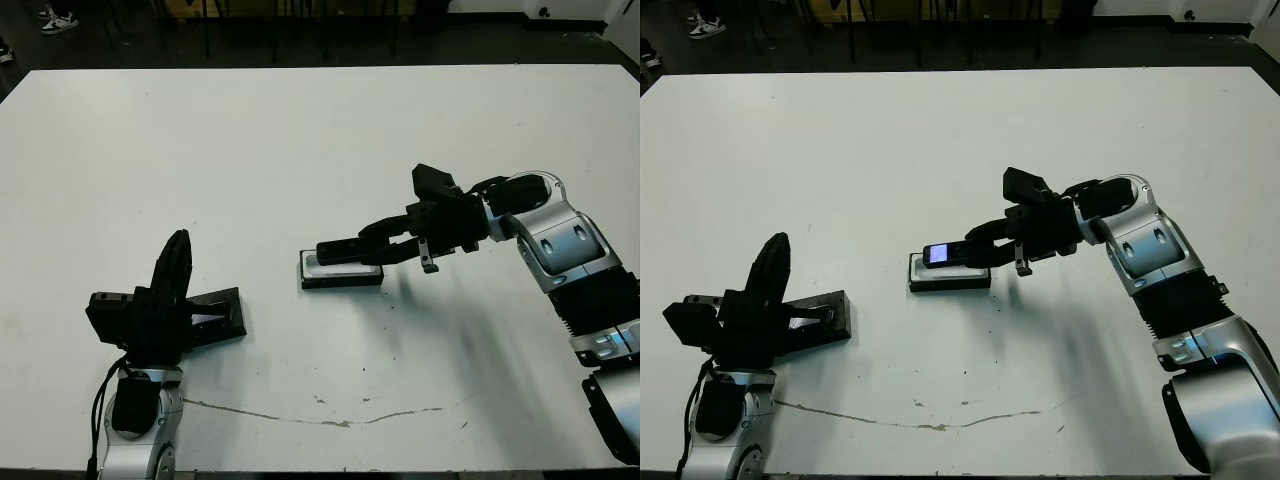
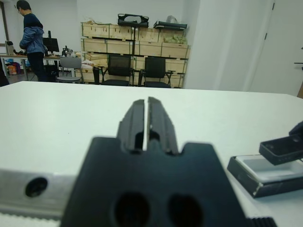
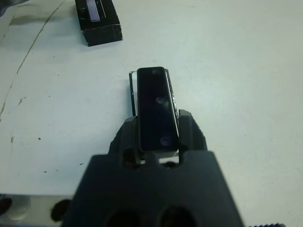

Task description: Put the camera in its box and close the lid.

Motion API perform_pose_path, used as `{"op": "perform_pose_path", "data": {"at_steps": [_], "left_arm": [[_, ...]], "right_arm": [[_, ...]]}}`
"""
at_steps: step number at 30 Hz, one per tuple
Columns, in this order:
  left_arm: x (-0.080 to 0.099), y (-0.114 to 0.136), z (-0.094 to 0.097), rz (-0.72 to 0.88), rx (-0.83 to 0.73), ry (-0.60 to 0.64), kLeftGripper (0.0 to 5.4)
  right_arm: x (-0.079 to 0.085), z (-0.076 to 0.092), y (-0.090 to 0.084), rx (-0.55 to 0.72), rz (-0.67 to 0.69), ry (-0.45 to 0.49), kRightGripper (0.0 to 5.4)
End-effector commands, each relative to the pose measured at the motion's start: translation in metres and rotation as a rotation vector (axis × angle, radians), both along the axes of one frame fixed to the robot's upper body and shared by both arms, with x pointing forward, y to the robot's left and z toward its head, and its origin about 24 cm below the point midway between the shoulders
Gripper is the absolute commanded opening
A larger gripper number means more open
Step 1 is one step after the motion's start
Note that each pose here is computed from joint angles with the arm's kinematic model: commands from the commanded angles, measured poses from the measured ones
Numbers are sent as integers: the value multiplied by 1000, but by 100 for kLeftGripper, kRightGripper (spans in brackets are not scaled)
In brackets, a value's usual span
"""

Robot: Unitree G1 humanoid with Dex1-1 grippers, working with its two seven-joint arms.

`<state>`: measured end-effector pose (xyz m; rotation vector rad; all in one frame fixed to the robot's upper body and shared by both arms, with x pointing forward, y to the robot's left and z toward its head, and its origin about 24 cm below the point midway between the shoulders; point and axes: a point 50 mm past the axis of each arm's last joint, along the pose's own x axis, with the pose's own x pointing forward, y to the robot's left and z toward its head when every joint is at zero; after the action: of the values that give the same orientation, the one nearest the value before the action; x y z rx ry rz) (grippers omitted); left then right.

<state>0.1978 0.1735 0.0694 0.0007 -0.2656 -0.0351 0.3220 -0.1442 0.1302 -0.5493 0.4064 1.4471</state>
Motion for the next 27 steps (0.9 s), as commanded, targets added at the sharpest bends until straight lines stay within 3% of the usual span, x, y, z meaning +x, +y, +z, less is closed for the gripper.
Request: {"op": "perform_pose_path", "data": {"at_steps": [1,9,27], "left_arm": [[-5,1,-9,12,7,55,0],[-5,1,-10,12,-3,53,0],[-6,0,-11,13,-5,53,0]], "right_arm": [[-3,-9,0,-20,14,0,64],[-6,-12,2,-85,52,-101,64],[-3,-20,10,-146,76,-86,64]]}}
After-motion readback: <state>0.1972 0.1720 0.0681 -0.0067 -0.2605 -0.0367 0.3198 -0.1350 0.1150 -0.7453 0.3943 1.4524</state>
